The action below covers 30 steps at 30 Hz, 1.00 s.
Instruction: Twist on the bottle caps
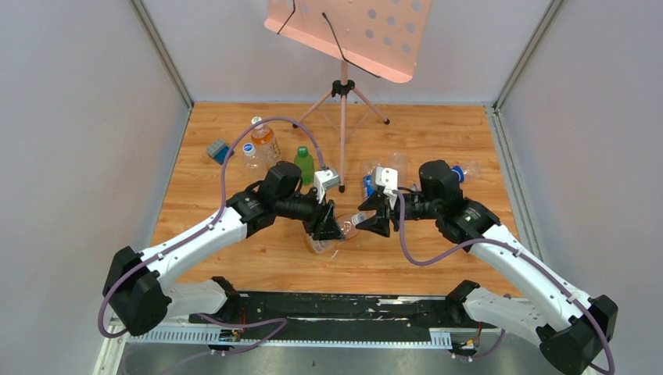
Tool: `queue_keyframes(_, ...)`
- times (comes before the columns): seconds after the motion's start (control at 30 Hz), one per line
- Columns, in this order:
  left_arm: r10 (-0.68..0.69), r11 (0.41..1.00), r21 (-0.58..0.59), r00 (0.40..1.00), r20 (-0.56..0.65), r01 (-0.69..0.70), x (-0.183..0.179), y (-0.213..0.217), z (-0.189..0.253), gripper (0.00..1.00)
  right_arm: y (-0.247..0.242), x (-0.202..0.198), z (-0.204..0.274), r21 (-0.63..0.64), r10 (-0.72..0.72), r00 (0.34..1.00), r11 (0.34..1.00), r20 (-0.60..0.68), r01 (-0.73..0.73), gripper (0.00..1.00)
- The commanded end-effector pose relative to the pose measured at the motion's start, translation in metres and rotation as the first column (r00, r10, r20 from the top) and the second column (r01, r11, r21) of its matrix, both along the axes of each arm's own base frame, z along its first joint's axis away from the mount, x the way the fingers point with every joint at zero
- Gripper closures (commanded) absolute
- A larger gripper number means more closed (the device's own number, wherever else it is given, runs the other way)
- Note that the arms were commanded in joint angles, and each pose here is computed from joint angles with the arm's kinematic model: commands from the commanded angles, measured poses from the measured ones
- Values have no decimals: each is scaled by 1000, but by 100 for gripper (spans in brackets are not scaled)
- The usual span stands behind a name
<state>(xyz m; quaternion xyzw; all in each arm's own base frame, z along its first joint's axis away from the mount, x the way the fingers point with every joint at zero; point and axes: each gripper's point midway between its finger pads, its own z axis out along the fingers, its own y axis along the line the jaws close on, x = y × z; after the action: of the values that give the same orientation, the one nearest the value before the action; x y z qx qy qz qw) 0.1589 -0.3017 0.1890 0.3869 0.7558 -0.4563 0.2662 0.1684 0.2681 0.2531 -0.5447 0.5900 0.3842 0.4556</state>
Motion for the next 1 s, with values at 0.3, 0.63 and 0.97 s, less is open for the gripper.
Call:
queue_keyframes(0.3,-36,997,-71,996,88,42,2,-5,33,100,5,-4,3,7,50,998,999,-43,-50,65)
queue_keyframes(0.63,319,938,-171,944,87,-301,52,-8,50,100,7,47,-16,-94,-443,740,881,-507,463,100)
queue_keyframes(0.97,600,798,-203,777,189,-567,73,-11,42,100,6,59,4,26,-511,575,733,-639,680,61)
